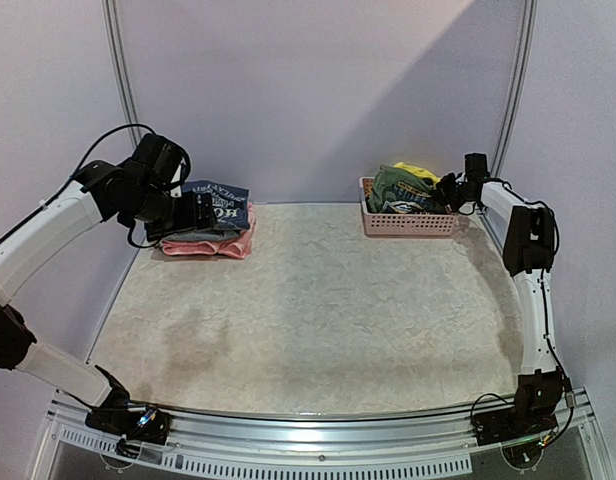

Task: Fold and stack the mixed laundry pile
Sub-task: Pick up the crumpled tank top from the bin, then pass from the right arm to the left

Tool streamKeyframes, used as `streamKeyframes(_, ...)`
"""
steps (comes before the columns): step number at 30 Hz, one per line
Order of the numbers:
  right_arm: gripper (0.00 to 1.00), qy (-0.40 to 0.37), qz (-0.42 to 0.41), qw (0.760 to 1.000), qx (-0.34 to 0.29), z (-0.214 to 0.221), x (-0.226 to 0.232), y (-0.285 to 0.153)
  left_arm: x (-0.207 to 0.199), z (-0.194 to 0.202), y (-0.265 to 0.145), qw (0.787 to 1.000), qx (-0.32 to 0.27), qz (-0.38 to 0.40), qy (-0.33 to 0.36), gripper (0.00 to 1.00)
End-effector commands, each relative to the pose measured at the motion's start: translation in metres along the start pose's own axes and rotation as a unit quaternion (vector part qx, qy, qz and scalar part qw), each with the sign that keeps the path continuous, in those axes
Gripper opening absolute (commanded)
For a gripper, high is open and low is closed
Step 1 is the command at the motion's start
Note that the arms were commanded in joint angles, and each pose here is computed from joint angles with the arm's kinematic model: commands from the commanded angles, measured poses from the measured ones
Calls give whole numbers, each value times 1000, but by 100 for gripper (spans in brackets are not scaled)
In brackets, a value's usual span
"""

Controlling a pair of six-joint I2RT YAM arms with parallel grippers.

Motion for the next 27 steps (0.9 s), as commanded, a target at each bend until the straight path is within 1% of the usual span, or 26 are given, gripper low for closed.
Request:
streamKeyframes(1,0,-32,-41,999,2,-2,38,-23,-2,6,3,1000,11,-3,10,100)
streamKeyframes(7,0,-76,-79,994,15,15,89,-68,1,13,-3,1000,4,10,16,99)
streamKeyframes(9,0,-95,-98,990,17,24,113,-91,2,15,-6,1000,2,15,21,99)
streamKeyframes(12,0,-114,-121,986,20,32,137,-120,4,19,-10,999,-1,20,29,99)
streamKeyframes(13,0,-127,-133,982,35,50,153,-124,5,20,-12,999,-2,23,33,99)
streamKeyframes(17,0,-159,-177,970,46,73,192,-159,6,21,-21,998,-9,34,45,99)
streamKeyframes(20,0,-184,-219,957,51,90,223,-190,7,24,-27,998,-15,44,51,99)
streamKeyframes(23,0,-199,-252,946,53,105,246,-219,7,27,-34,996,-21,61,59,98)
streamKeyframes(27,0,-208,-268,939,49,124,265,-249,-4,30,-37,991,-25,105,74,96)
Point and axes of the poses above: each gripper's point midway between its finger pads, its own y axis out along the fingers, its own x axis along the line the jaws close on, z = x × y, the point moved 4 cm from there along -y, back along the fingers, and after that the axes turned 4 degrees about y, right-handed, at the moved point
